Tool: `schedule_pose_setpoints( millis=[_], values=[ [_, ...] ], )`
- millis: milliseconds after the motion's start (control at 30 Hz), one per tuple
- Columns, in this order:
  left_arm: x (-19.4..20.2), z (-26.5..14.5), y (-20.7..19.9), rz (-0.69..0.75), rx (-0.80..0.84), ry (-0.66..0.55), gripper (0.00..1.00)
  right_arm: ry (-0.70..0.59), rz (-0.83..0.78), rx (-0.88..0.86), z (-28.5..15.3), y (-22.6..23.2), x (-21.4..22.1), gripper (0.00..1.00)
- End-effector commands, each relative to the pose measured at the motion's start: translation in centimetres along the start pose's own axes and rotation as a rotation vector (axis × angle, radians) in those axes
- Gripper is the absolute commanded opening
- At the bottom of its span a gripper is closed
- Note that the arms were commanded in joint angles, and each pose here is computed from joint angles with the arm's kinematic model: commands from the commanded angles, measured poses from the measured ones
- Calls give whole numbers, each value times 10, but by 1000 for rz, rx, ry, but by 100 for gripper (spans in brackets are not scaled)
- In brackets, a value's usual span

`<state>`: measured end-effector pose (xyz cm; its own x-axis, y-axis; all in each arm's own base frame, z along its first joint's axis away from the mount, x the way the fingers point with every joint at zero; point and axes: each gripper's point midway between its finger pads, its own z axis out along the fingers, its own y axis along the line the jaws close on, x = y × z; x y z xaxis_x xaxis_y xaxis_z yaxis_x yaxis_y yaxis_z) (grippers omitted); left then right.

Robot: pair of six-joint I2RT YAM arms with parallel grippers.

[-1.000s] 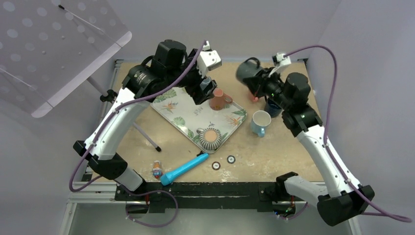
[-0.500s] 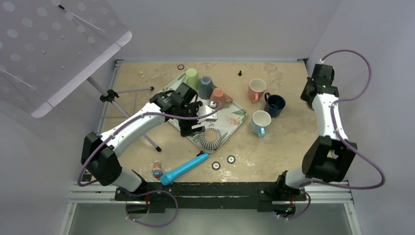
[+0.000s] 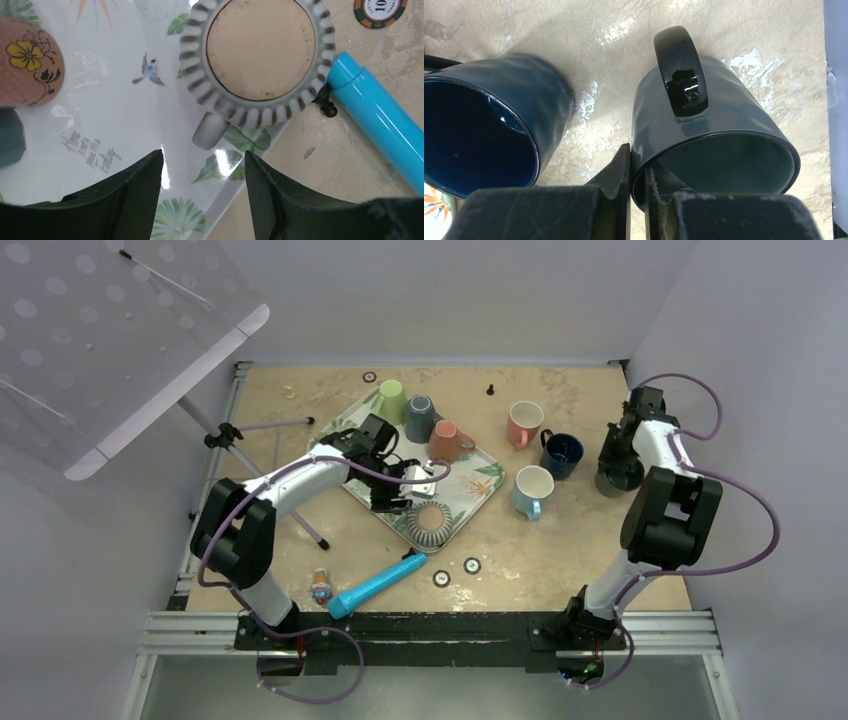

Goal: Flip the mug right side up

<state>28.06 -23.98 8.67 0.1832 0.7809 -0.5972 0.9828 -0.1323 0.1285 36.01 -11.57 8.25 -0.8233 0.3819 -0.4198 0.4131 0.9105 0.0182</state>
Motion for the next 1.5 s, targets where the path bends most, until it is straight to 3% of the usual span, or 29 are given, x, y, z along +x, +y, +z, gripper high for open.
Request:
schedule_pose_setpoints(
  millis=[0, 233, 367, 567, 667, 900, 967, 1067, 1167, 1333, 1467],
  values=[
    [-20, 7, 9, 119, 10, -94, 64, -74, -25, -37, -13, 6, -23, 8],
    [0, 29, 0, 186, 68, 62, 68, -76, -29, -36, -16, 6, -26, 43],
    [-1, 35, 7, 165, 61, 92, 63, -119, -28, -34, -32, 5, -32, 53],
    [-3, 37, 9, 151, 79, 105, 29, -202, -22, -33, -63, 3, -42, 55],
    [-6, 35, 3, 132, 98, 100, 0, -254, -16, -30, -82, 2, -47, 56],
    [-36, 4, 10, -54, 23, 55, 0, -446, -21, -61, -149, 20, -59, 68],
    [-60, -18, 15, -145, -25, -17, 0, -528, -84, -173, -176, 58, -55, 70],
    [-104, -61, 18, -300, -72, -156, 0, -710, -170, -529, -235, 137, -41, 70],
    [-146, -109, 20, -404, -99, -320, 0, -810, -186, -839, -293, 185, -5, 72],
    [-193, -171, 13, -462, -156, -505, 0, -873, -148, -1377, -374, 224, 48, 77],
    [-219, -204, 6, -518, -158, -595, 0, -860, -98, -1580, -399, 231, 75, 77]
  ],
)
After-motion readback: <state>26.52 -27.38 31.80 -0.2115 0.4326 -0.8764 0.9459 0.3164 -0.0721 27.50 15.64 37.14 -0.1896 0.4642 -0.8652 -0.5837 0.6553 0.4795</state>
